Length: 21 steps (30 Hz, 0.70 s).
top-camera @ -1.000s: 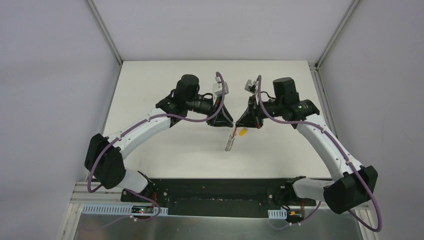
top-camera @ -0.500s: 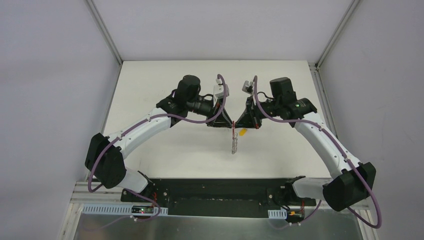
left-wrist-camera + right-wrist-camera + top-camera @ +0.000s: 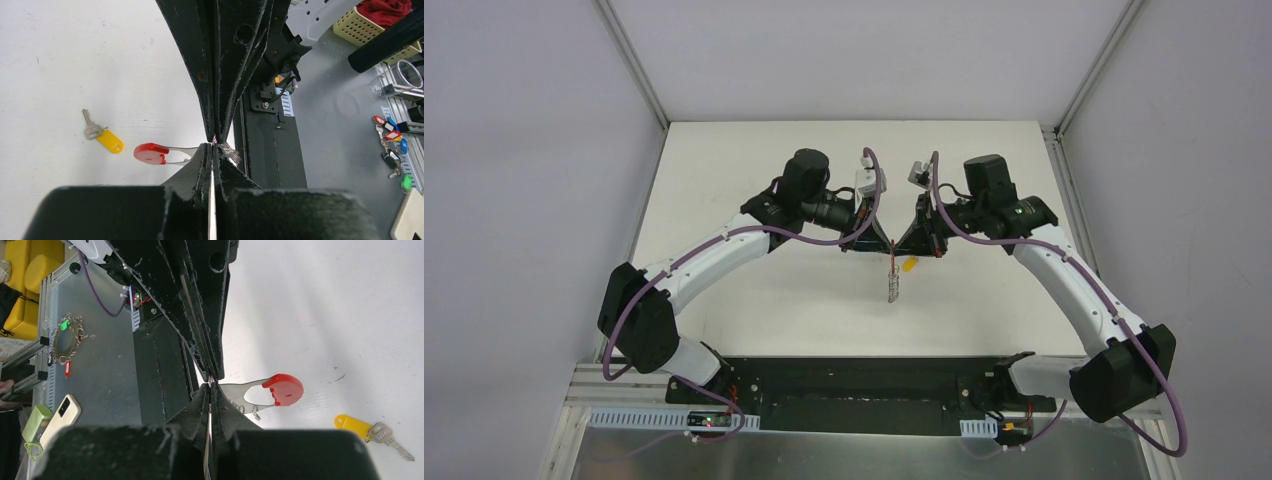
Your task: Put the keys on the keyring
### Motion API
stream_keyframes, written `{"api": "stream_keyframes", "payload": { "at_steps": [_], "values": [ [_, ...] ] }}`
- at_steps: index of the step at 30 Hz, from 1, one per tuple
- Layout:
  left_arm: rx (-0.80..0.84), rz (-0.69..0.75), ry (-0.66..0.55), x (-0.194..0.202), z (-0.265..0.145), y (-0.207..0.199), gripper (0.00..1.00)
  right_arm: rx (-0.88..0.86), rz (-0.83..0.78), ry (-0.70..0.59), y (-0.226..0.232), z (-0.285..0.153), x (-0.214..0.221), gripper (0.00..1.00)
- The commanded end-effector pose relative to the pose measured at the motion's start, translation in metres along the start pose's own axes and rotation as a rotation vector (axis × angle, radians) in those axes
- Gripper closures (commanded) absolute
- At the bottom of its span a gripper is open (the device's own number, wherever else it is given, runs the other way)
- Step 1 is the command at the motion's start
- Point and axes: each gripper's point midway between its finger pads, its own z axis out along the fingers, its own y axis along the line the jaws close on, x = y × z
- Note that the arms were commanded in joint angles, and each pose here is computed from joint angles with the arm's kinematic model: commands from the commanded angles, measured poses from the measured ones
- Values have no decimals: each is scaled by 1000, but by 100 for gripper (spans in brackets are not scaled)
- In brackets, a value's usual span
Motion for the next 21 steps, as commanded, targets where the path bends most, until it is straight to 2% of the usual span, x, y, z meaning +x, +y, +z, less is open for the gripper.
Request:
{"api": "stream_keyframes", "payload": {
  "at_steps": [1, 3, 7, 10, 14, 21],
  "values": [
    [51, 54, -22, -16, 2, -13, 100, -21, -57, -45, 9, -3, -15, 100],
    [62, 50, -25, -17, 1, -16, 100, -11, -62, -56, 9, -4, -15, 97],
    [66, 27, -56, -21, -2, -19, 100, 15, -52, -120, 5, -14, -18, 76],
    [78, -1, -110, -27, -3, -20, 100, 11, -41, -179, 4, -24, -21, 68],
    [102, -29, -183, -39, -3, -24, 100, -13, -37, -201, 8, -29, -19, 65],
    [99, -58, -210, -42, -2, -21, 100, -80, -28, -210, 16, -29, -19, 67]
  ]
}}
